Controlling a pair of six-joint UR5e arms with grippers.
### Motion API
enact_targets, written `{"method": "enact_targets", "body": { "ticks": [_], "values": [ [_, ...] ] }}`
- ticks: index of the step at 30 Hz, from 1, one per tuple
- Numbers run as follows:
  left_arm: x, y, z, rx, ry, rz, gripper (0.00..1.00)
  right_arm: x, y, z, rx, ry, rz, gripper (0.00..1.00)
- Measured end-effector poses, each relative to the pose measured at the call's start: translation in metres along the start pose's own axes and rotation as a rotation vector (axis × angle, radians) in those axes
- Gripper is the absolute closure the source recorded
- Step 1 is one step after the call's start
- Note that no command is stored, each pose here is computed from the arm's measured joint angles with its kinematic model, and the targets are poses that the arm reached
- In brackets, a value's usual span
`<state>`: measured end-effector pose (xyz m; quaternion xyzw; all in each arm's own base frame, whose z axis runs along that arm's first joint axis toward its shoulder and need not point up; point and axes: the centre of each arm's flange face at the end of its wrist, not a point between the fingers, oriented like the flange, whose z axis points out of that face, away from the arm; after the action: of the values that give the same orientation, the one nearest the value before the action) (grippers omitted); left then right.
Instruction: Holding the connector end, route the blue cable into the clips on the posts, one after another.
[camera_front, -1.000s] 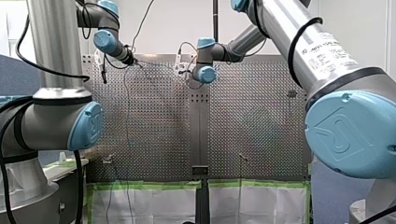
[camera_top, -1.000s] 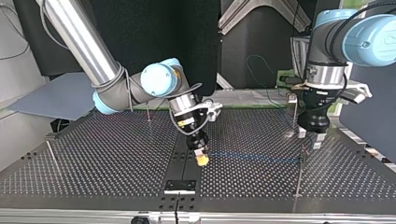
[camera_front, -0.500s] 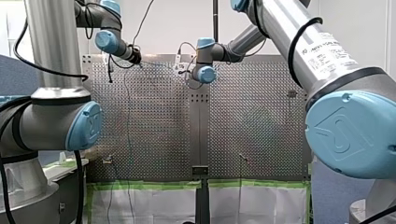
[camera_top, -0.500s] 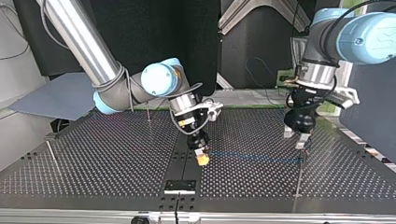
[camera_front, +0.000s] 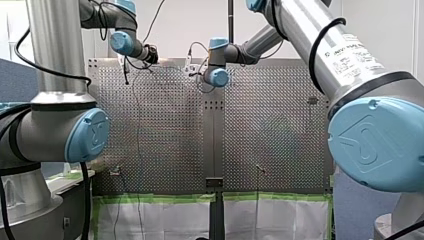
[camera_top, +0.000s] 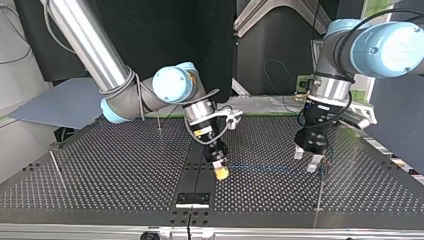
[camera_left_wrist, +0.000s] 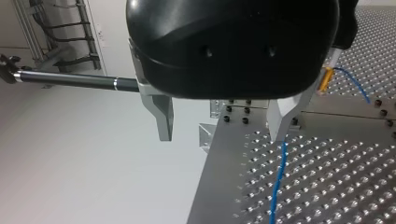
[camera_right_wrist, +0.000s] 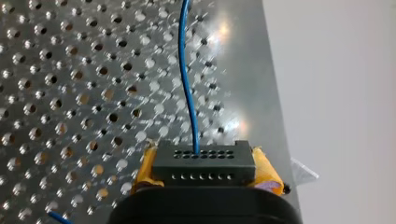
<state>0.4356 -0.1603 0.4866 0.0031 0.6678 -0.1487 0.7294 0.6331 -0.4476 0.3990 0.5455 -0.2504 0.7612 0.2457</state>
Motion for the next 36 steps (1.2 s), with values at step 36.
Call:
{"method": "enact_targets", "body": {
  "ticks": [36],
  "values": [
    [0.051, 0.002, 0.062, -0.059, -0.005, -0.064, 0.00, 0.008, -0.011, 0.003, 0.019, 0.011, 0.002, 1.00]
  ]
}}
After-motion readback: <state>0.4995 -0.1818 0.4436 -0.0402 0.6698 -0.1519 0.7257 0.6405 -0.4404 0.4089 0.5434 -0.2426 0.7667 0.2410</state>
